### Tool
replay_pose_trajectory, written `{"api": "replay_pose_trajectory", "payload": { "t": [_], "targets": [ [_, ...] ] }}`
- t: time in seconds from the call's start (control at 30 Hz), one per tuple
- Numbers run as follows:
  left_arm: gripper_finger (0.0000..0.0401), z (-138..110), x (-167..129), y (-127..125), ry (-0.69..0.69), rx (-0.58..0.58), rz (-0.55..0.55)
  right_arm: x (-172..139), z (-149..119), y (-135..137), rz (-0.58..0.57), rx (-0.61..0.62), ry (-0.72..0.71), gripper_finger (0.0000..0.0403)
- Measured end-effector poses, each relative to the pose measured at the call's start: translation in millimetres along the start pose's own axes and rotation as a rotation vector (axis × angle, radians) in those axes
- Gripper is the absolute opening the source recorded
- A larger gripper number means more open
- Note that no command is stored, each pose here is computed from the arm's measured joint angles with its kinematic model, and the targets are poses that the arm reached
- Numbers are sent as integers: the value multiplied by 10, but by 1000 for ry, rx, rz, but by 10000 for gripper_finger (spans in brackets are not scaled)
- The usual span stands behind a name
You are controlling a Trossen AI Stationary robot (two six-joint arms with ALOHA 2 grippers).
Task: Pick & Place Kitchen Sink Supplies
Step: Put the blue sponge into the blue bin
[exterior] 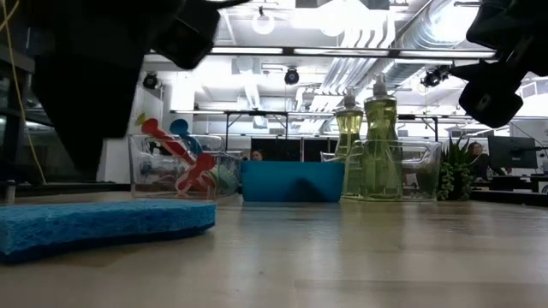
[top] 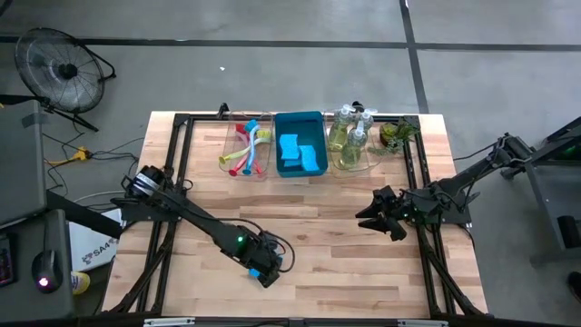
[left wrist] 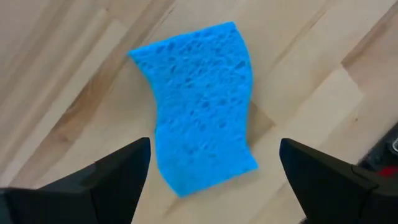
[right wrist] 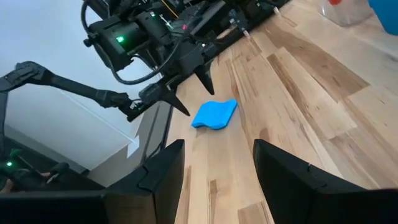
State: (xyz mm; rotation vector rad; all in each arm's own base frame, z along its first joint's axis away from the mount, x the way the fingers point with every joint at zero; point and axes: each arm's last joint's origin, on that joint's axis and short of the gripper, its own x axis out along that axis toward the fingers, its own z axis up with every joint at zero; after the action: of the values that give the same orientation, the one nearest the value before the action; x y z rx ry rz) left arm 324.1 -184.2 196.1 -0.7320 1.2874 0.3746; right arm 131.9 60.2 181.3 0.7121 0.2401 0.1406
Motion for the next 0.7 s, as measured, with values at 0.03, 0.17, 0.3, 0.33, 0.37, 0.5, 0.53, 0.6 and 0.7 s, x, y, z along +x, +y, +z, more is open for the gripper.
{"api": "replay_pose_trajectory", "payload": {
  "t": [0.03,0.17,0.3,0.33,0.37,0.5,0.53,0.6,0.7],
  "targets": [
    [353,7,36,-5,-1,11,1,0,-5,-5,-5,3,5,185],
    [353,56,179,18,10,30,34,-1,-7,-8,-8,6,8,185],
    [353,96,194,46,10,33,47,0,-16,-19,-24,23,11,185],
    [353,97,206,43,11,42,47,0,-16,-19,-24,23,11,185],
    [353,96,217,47,13,46,53,0,-15,-19,-25,25,9,185],
    [353,98,310,-1,20,54,15,0,-19,-24,-30,44,13,185],
    [353,91,323,4,21,55,21,0,-21,-26,-32,44,14,185],
    [353,99,385,-1,22,53,26,0,-21,-28,-36,48,12,185],
    [353,98,435,7,34,76,40,4,-26,-32,-43,49,15,185]
  ]
}}
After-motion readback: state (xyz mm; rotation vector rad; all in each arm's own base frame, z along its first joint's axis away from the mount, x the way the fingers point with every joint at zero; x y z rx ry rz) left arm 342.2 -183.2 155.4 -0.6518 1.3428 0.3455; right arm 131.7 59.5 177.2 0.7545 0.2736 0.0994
